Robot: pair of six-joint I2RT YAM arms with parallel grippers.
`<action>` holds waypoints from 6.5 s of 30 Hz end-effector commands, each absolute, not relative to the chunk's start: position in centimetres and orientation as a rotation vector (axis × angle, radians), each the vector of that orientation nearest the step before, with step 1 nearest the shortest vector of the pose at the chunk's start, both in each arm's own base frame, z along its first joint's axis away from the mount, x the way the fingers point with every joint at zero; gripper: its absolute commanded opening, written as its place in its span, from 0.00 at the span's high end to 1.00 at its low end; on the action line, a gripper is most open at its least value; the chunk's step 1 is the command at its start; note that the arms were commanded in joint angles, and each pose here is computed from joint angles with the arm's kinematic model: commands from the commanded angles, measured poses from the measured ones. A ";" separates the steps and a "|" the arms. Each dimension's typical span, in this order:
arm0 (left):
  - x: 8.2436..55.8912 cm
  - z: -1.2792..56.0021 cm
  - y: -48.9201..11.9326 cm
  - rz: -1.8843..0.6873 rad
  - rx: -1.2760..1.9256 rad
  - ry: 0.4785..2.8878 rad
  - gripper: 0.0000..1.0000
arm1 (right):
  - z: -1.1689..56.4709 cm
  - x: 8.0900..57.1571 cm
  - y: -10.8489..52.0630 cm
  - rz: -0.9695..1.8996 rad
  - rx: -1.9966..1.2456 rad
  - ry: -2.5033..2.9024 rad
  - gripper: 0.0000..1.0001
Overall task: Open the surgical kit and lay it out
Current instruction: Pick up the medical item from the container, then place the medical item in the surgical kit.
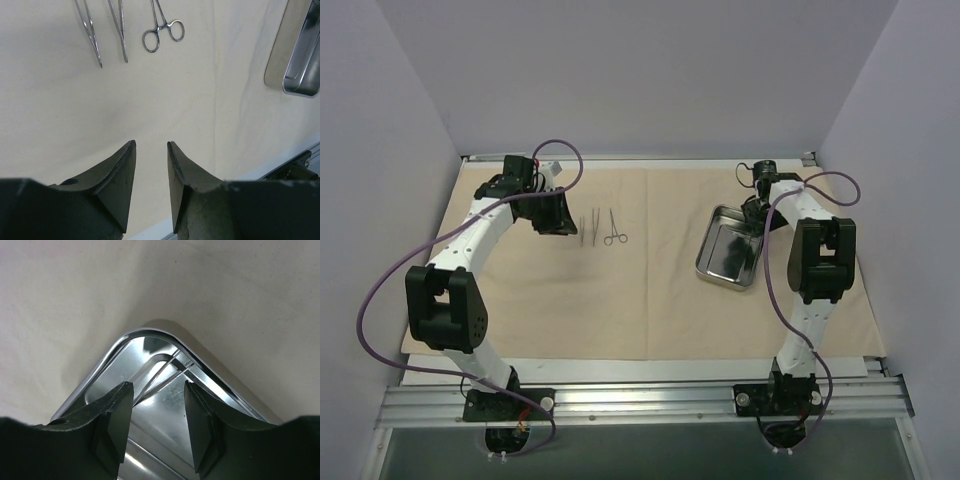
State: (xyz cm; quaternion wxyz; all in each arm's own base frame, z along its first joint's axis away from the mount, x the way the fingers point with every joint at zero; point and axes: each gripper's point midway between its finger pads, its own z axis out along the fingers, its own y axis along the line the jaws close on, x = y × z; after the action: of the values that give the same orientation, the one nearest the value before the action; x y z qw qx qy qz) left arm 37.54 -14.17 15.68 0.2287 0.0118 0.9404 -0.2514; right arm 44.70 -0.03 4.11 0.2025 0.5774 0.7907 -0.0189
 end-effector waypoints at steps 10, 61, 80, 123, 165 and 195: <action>38.5 18.3 -14.4 -0.721 0.082 2.513 0.60 | 3.8 43.9 -0.2 -0.129 1.673 2.164 0.55; 34.1 26.3 -29.2 -1.003 0.321 2.308 0.54 | 20.8 39.7 22.6 0.715 0.373 2.463 1.00; 31.4 31.7 -30.8 -1.584 0.346 2.047 0.50 | 30.0 33.8 29.2 1.456 -0.178 2.001 1.00; 33.8 30.0 -30.9 -1.650 0.285 2.026 0.98 | 30.8 35.2 29.6 1.626 -0.089 1.921 0.74; 46.7 4.8 -10.9 -0.184 0.025 2.815 0.98 | 15.9 39.0 9.1 0.689 0.482 2.508 0.41; 46.5 2.9 -9.8 -0.132 0.044 2.850 0.66 | 15.3 39.1 9.4 0.722 0.488 2.514 0.41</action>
State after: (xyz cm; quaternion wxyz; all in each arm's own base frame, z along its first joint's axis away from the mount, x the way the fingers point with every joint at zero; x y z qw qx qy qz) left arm 45.80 -10.72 2.20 0.1335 0.0136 0.9893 -0.0578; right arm 38.93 9.50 15.03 0.2355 0.1824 0.9194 0.2569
